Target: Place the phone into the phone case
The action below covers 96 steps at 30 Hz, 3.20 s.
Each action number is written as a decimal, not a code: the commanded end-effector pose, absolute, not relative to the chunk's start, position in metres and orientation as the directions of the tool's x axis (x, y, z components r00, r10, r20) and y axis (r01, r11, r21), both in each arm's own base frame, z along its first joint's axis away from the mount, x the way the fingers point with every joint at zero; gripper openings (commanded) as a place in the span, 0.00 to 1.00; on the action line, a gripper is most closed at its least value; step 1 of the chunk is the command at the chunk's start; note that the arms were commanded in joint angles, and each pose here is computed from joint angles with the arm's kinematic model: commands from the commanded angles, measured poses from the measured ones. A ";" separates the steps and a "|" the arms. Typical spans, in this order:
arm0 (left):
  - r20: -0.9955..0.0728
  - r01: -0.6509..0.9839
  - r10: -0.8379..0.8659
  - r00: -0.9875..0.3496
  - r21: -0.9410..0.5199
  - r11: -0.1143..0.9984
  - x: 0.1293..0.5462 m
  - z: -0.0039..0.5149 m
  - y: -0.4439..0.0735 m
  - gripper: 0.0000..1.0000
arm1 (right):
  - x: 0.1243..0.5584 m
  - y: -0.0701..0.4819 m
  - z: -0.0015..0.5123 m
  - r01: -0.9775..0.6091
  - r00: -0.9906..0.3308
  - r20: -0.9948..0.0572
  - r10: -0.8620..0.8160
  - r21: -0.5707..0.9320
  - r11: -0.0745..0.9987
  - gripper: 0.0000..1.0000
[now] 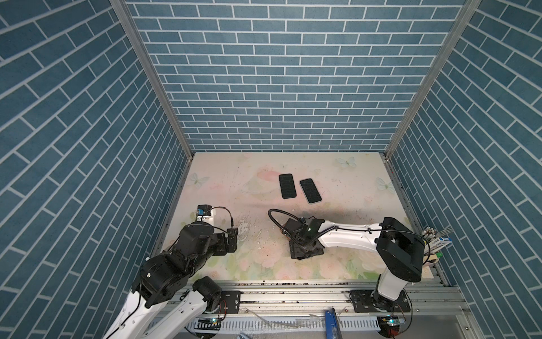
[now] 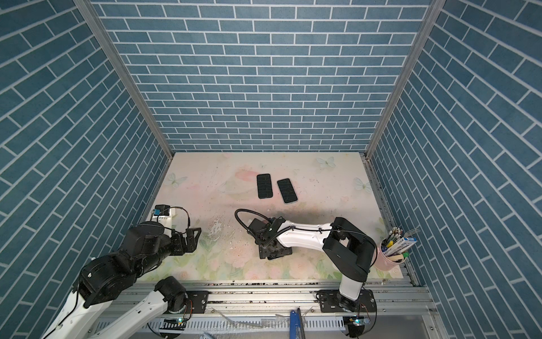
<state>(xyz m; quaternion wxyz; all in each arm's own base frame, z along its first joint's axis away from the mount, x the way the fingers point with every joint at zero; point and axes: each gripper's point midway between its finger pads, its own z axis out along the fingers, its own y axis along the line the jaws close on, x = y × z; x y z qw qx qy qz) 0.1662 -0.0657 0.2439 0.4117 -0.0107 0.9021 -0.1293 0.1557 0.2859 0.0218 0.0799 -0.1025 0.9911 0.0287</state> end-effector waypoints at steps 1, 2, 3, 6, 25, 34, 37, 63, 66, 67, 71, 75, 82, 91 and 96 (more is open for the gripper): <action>-0.734 0.076 -0.118 -0.669 -0.226 0.971 0.166 0.239 -0.063 1.00 | 0.154 0.287 0.022 -0.180 -0.972 -0.161 -0.172 0.040 0.983 0.83; -0.735 0.075 -0.119 -0.668 -0.226 0.971 0.166 0.239 -0.063 1.00 | 0.154 0.287 0.023 -0.180 -0.972 -0.164 -0.171 0.041 0.983 0.83; -0.734 0.075 -0.119 -0.668 -0.226 0.971 0.166 0.239 -0.063 1.00 | 0.155 0.287 0.024 -0.181 -0.971 -0.167 -0.171 0.044 0.983 0.83; -0.734 0.076 -0.118 -0.668 -0.226 0.971 0.166 0.239 -0.063 1.00 | 0.155 0.288 0.031 -0.197 -0.966 -0.181 -0.184 0.055 0.979 0.77; -0.819 0.173 -0.110 -0.563 -0.247 0.953 0.168 0.267 -0.069 1.00 | 0.169 0.276 0.090 -0.418 -0.863 -0.301 -0.405 -0.025 0.908 0.70; -0.686 0.284 -0.223 -0.693 -0.544 0.790 0.156 0.239 -0.128 0.89 | 0.168 0.289 0.135 -0.485 -0.824 -0.367 -0.432 0.060 0.873 0.69; -0.617 0.268 -0.261 -0.742 -0.630 0.729 0.158 0.222 -0.146 0.82 | 0.168 0.291 0.148 -0.504 -0.809 -0.397 -0.433 0.091 0.859 0.68; -0.439 0.190 -0.336 -0.833 -0.798 0.571 0.183 0.192 -0.195 0.78 | 0.161 0.292 0.162 -0.634 -0.716 -0.439 -0.543 0.082 0.769 0.67; -0.428 0.193 -0.323 -0.844 -0.805 0.562 0.185 0.191 -0.201 0.77 | 0.156 0.291 0.161 -0.660 -0.700 -0.440 -0.563 0.096 0.746 0.67; -0.425 0.194 -0.318 -0.848 -0.806 0.560 0.185 0.190 -0.203 0.77 | 0.153 0.293 0.160 -0.675 -0.689 -0.446 -0.572 0.108 0.729 0.66; -0.410 0.196 -0.282 -0.868 -0.803 0.563 0.184 0.184 -0.209 0.77 | 0.133 0.305 0.153 -0.762 -0.627 -0.464 -0.626 0.199 0.616 0.66; -0.405 0.211 -0.232 -0.884 -0.790 0.575 0.181 0.179 -0.212 0.77 | 0.118 0.305 0.152 -0.771 -0.630 -0.446 -0.636 0.259 0.581 0.64; -0.352 0.193 -0.201 -0.914 -0.815 0.547 0.181 0.171 -0.226 0.77 | 0.102 0.306 0.156 -0.769 -0.638 -0.446 -0.628 0.329 0.548 0.62; -0.306 0.181 -0.219 -0.926 -0.872 0.455 0.186 0.180 -0.247 0.75 | 0.100 0.313 0.161 -0.769 -0.638 -0.454 -0.622 0.342 0.540 0.62; -0.305 0.192 -0.199 -0.931 -0.875 0.445 0.182 0.181 -0.257 0.57 | 0.099 0.313 0.166 -0.774 -0.633 -0.463 -0.621 0.341 0.534 0.62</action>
